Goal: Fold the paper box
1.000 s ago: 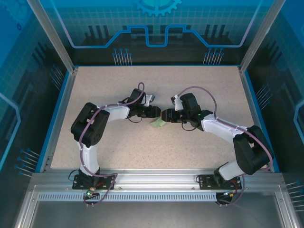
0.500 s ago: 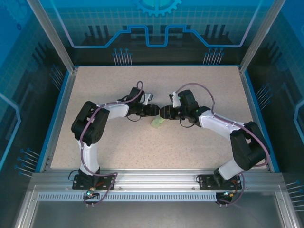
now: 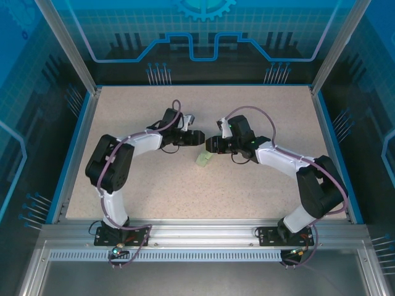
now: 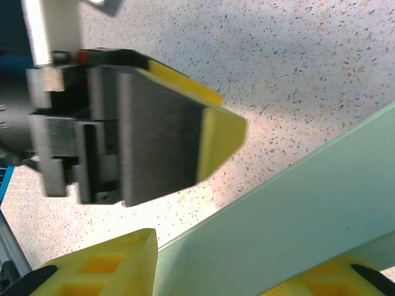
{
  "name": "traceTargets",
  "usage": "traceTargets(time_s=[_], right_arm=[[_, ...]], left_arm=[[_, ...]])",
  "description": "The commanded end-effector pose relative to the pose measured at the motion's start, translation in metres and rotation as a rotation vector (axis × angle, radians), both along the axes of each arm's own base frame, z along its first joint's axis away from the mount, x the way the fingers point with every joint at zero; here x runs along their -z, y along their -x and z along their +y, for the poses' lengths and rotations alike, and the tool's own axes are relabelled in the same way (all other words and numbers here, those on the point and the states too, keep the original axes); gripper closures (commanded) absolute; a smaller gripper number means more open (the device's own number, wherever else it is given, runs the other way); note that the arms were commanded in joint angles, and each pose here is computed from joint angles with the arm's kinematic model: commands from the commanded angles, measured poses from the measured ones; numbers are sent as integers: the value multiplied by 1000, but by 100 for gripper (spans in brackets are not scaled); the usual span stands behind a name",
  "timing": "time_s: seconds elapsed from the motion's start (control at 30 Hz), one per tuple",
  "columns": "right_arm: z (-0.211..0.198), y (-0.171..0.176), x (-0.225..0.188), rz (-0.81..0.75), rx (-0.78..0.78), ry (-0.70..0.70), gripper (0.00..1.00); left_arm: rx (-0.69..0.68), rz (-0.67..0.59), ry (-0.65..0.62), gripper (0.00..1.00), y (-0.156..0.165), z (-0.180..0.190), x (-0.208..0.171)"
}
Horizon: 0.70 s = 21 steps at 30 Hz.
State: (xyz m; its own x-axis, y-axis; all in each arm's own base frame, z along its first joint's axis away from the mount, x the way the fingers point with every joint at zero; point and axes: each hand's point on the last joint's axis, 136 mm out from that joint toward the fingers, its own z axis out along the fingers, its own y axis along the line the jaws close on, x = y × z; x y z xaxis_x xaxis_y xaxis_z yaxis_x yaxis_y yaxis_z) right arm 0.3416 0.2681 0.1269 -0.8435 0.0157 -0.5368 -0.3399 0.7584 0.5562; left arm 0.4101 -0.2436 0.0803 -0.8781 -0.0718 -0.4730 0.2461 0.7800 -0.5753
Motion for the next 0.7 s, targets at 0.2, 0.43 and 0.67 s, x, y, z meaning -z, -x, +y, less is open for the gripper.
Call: traceTargets(time_s=[0.2,0.43,0.67], right_arm=[[2,7,21,67,-15,78,57],[9,3,20,69,-22,87,57],[14,1,17,64,-28,92,57]], left_arm=[[-249,-225,-111,21,40,74,-30],[-91,-509,5,17,94,50,-57],[82,-701,-69,14,103,4,-61]])
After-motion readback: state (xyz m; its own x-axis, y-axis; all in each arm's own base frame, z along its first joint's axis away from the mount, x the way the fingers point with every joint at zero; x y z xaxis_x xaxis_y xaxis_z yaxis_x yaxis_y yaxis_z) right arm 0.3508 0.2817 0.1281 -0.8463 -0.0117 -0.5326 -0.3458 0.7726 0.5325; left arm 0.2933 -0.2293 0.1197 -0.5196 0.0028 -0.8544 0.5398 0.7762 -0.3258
